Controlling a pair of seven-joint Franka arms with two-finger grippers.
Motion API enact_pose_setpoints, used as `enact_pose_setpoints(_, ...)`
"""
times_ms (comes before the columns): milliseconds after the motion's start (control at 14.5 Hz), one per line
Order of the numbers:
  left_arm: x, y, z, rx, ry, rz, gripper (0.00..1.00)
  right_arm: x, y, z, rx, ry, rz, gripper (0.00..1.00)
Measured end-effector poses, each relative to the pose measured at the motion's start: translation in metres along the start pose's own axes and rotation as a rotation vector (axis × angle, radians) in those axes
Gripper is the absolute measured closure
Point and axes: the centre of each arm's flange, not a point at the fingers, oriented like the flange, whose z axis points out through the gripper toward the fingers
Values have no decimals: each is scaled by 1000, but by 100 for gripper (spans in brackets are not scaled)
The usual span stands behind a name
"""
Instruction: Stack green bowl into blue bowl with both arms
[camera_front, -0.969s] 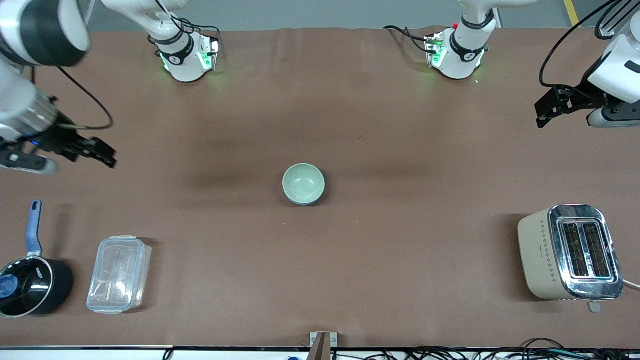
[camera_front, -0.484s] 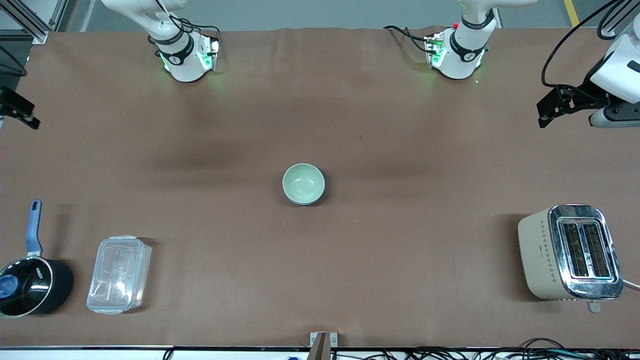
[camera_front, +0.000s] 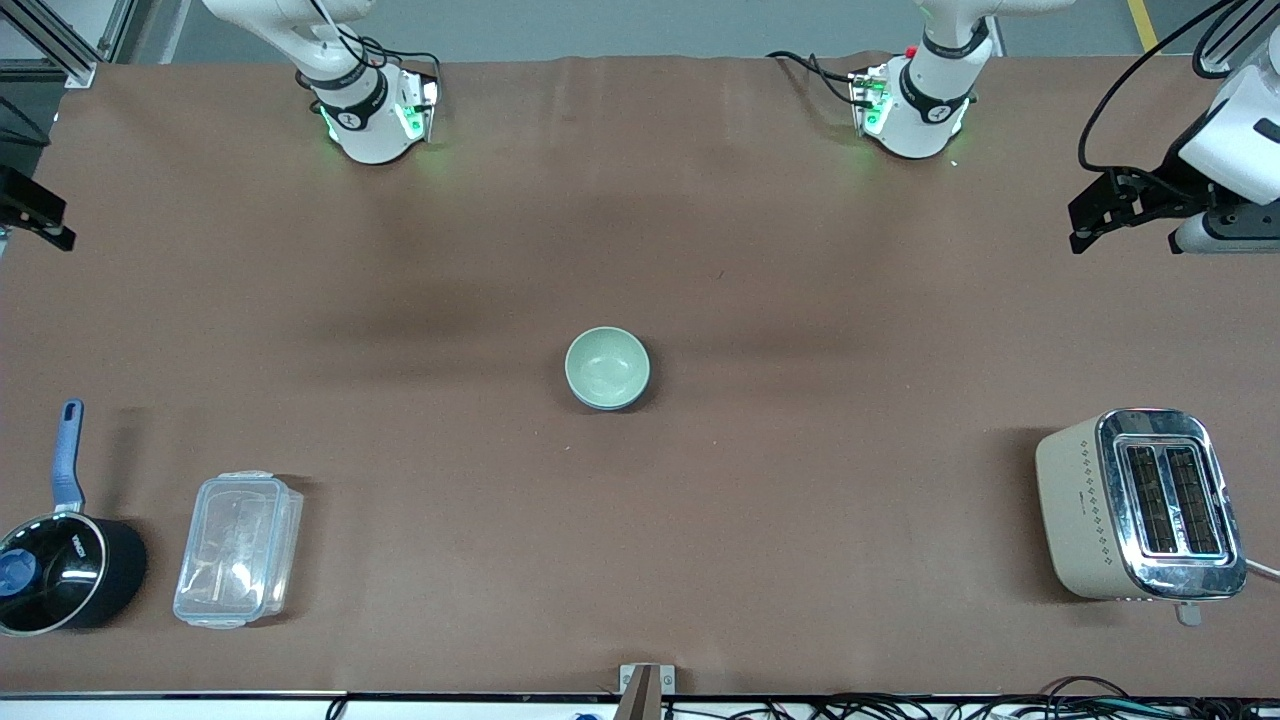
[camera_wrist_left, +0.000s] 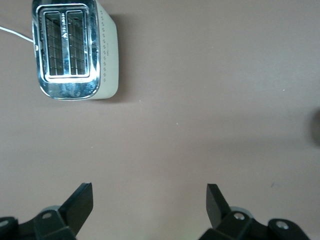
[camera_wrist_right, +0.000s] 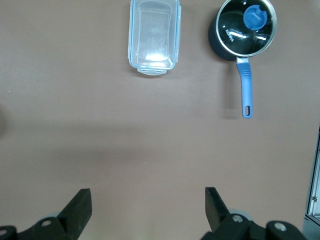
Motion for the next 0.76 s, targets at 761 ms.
enact_pose_setpoints(761,0,0,0,-12,-2,-2,0,11,-20,25,16,-21,71,0)
